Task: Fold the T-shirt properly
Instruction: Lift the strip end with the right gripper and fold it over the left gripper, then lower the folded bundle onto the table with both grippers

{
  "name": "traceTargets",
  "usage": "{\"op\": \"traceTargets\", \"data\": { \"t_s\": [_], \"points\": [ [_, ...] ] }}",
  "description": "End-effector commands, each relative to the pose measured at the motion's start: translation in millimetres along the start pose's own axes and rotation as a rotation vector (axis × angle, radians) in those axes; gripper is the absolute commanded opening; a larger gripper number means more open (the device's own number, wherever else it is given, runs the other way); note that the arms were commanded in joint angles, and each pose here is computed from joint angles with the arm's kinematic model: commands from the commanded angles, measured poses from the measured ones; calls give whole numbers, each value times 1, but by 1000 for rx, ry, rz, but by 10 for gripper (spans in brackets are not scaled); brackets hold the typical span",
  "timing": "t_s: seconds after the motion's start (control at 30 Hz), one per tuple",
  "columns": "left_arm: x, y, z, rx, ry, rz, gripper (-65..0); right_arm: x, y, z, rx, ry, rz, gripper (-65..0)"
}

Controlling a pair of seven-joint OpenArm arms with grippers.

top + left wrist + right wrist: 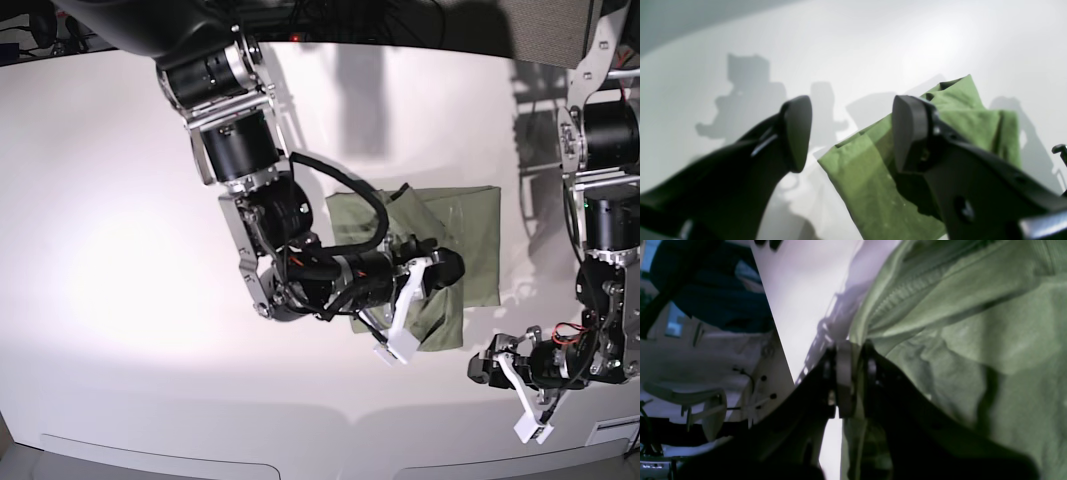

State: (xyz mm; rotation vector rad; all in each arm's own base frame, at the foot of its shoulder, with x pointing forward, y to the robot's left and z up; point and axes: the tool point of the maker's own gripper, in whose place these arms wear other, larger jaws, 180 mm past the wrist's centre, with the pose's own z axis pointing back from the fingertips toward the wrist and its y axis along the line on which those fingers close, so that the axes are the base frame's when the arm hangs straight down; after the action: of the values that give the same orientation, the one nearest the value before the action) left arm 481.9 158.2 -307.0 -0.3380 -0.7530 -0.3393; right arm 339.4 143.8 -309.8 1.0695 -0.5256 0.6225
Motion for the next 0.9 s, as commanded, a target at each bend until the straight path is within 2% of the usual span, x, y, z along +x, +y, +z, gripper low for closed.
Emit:
{"op": "traceTargets", "data": {
  "t_s": [0.0, 0.07, 0.1, 0.17, 0.27, 0.43, 0.5, 0.57, 0.63, 0.67, 0.7, 0.73, 0.87],
  "points": [
    [29, 2, 11, 4, -71, -20, -281, 28, 15, 2, 53, -77, 28, -601],
    [29, 3, 11, 4, -71, -20, -281, 33, 24, 3, 99, -104, 9, -466],
    [29, 3, 11, 5, -71, -20, -281, 35, 30, 3, 134, -115, -3, -428],
    [29, 3, 11, 4, -72, -20, -281, 36, 46, 4, 214, -111, -24, -420],
    [30, 3, 11, 4, -78, -20, -281, 29, 68, 4, 322, -54, -34, -420],
    [28, 13, 17, 27, -74, -21, -281, 32, 68, 4, 316, -64, -29, -420],
    [27, 19, 22, 33, -70, -15, -281, 37, 53, 4, 242, -78, -7, -421],
    [32, 20, 29, -3, -105, 77, -281, 45, 24, 6, 82, -91, 52, -421],
    [49, 15, 43, -107, -219, 228, -281, 53, -11, 13, -106, -100, 134, -421],
    [58, 9, 52, -175, -275, 266, -281, 57, -25, 18, -182, -102, 169, -421],
    [60, 5, 58, -199, -283, 231, -281, 61, -36, 23, -240, -104, 196, -421],
    [58, 3, 61, -211, -277, 223, -281, 65, -43, 28, -278, -113, 214, -421],
    [47, -18, 65, -300, -278, 222, -281, 77, -53, 33, -325, -130, 245, -421]
  ]
}}
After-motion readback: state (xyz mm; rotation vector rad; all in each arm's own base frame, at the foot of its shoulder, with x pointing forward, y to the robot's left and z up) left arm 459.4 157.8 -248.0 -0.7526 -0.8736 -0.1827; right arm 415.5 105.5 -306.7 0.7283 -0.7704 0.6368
